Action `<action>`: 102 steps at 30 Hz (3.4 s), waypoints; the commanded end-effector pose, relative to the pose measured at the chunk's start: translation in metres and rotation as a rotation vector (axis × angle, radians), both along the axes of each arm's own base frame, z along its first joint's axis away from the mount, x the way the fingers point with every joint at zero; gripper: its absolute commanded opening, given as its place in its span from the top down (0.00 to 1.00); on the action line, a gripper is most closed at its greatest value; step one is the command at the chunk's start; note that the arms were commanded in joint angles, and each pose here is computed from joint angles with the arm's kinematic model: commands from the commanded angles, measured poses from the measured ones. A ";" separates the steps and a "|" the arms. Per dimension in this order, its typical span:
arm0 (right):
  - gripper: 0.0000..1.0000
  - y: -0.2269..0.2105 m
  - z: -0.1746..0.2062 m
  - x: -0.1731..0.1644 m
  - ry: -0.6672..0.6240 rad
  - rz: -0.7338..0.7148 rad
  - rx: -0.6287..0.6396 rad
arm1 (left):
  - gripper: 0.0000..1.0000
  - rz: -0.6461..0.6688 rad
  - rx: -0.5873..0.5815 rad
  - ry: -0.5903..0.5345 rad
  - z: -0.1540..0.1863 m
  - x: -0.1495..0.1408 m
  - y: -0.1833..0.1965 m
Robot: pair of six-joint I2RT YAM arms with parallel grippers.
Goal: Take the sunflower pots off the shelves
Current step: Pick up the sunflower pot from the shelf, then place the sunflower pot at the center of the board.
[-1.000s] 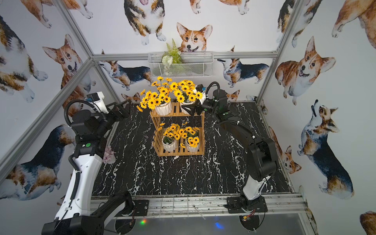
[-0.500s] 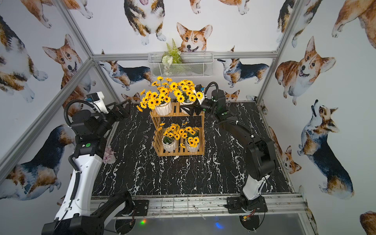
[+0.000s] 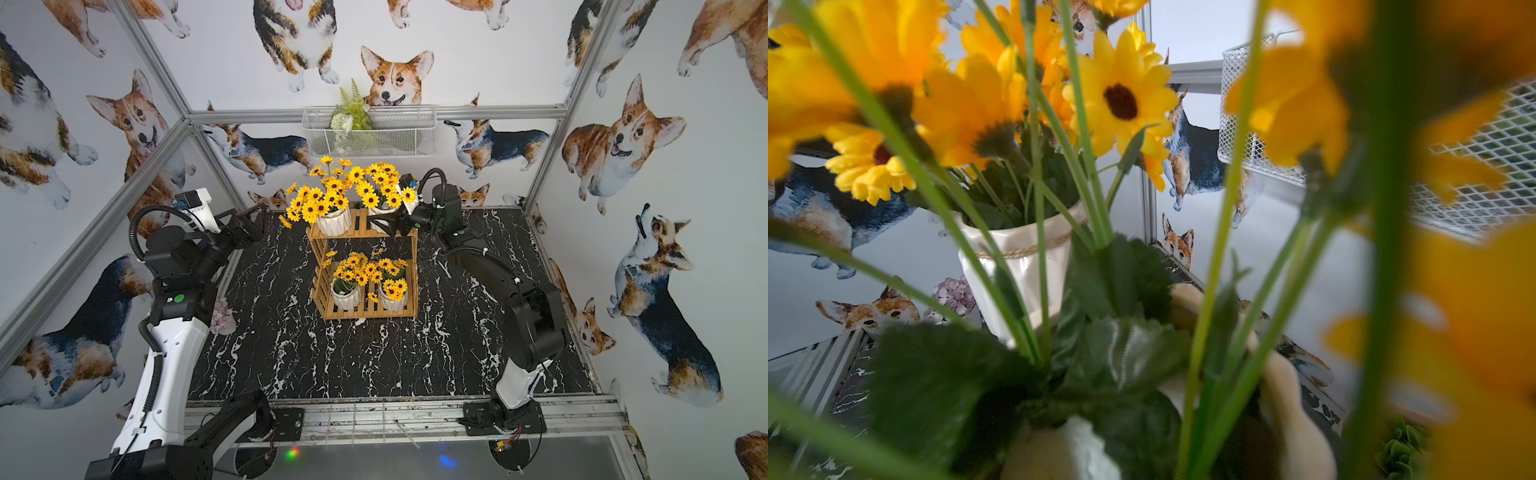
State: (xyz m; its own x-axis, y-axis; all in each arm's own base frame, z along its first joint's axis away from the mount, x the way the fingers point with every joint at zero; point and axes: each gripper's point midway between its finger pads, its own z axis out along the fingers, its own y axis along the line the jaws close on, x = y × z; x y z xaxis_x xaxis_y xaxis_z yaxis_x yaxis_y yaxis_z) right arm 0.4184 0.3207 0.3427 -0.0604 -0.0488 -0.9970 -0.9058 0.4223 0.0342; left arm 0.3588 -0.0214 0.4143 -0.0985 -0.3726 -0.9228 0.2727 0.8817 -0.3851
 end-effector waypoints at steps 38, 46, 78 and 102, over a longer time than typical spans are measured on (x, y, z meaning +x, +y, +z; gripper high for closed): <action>1.00 -0.020 0.063 -0.048 -0.168 -0.034 0.061 | 0.00 -0.008 -0.002 -0.052 0.017 -0.019 -0.004; 1.00 -0.024 0.063 -0.085 -0.185 -0.043 0.042 | 0.00 -0.014 -0.013 -0.055 0.015 -0.023 -0.005; 1.00 0.049 -0.036 -0.242 -0.099 0.168 0.007 | 0.00 -0.064 -0.014 -0.095 0.021 -0.060 -0.024; 1.00 0.138 -0.147 -0.269 0.007 0.298 0.013 | 0.00 -0.061 0.016 -0.089 0.020 -0.080 -0.028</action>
State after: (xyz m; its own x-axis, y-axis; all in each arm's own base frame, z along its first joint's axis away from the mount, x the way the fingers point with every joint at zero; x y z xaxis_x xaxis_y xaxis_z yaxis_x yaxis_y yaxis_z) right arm 0.1509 0.4423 0.1613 -0.1125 -0.2129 -0.9706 -0.9835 0.1631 0.0782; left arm 0.2825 -0.0493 0.4318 -0.0477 -0.3710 -0.9274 0.3587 0.8602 -0.3625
